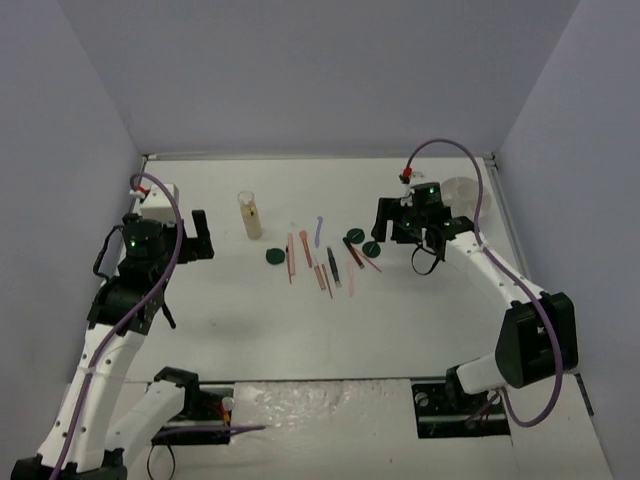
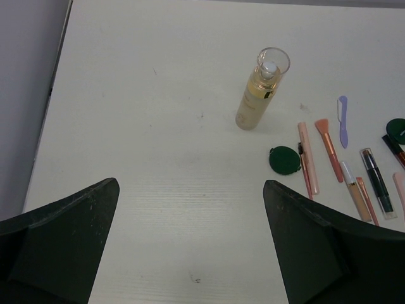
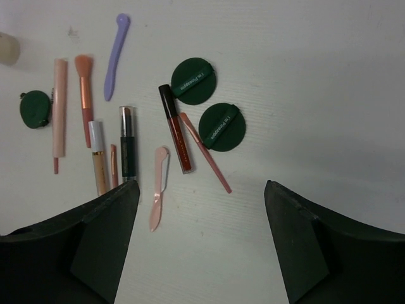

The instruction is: Organize the makeup

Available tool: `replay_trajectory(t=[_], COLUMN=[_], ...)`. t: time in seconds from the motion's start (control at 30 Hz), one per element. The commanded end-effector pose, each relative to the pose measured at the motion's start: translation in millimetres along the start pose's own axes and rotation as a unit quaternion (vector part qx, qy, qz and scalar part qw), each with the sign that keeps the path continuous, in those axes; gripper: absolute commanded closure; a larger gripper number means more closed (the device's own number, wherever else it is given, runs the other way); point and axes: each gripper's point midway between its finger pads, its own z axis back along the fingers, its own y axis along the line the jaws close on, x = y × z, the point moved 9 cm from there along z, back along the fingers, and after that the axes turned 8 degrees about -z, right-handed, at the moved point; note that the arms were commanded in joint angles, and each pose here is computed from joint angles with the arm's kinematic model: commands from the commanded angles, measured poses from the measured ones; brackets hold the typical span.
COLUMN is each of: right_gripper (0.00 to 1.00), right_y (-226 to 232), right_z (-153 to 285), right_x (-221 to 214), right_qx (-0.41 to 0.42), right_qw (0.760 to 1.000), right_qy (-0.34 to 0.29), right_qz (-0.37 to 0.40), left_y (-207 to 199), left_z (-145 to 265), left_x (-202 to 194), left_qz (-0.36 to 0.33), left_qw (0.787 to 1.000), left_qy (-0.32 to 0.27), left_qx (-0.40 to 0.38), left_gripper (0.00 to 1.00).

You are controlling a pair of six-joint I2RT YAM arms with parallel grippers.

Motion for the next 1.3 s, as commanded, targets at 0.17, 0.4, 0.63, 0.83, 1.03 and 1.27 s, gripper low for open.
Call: replay_trajectory(t=[0.17,0.4,0.63,0.83,1.03,1.27], right_gripper=[0.58,0.63,0.63,0.65,0.66,0.66], right_y=[-12,-17,-24,-31,-34,-39], right_z=[-61,-87,-103,-115,-119,-122], right_x=[27,32,25,9,1,-10], right_qx=[0.01,0.058,0.06,0.063,0.064,0.061], right_qw=[0.999,0.995,0.993,0.991,0.99,0.989], right_qy=[-0.009,0.022,0.045,0.078,0.092,0.109], right_qz=[0.041,0.076,0.091,0.087,0.084,0.08], left_y=[2,-1,-4,-7,-10,-10], left_z=[-5,-6,-5,-5,-5,-6], left_x=[-7,-6,-6,-6,-6,-7], left_qz=[-0.014,-0.012,-0.013,-0.014,-0.014,-0.015], left_qw=[1.0,1.0,1.0,0.999,0.999,0.999], left_qy=[-0.01,-0.012,-0.014,-0.017,-0.019,-0.016], left_qx=[0.016,0.003,-0.005,-0.024,-0.036,-0.035], left_gripper=[0.03,0.03,0.03,0.03,0.03,0.03])
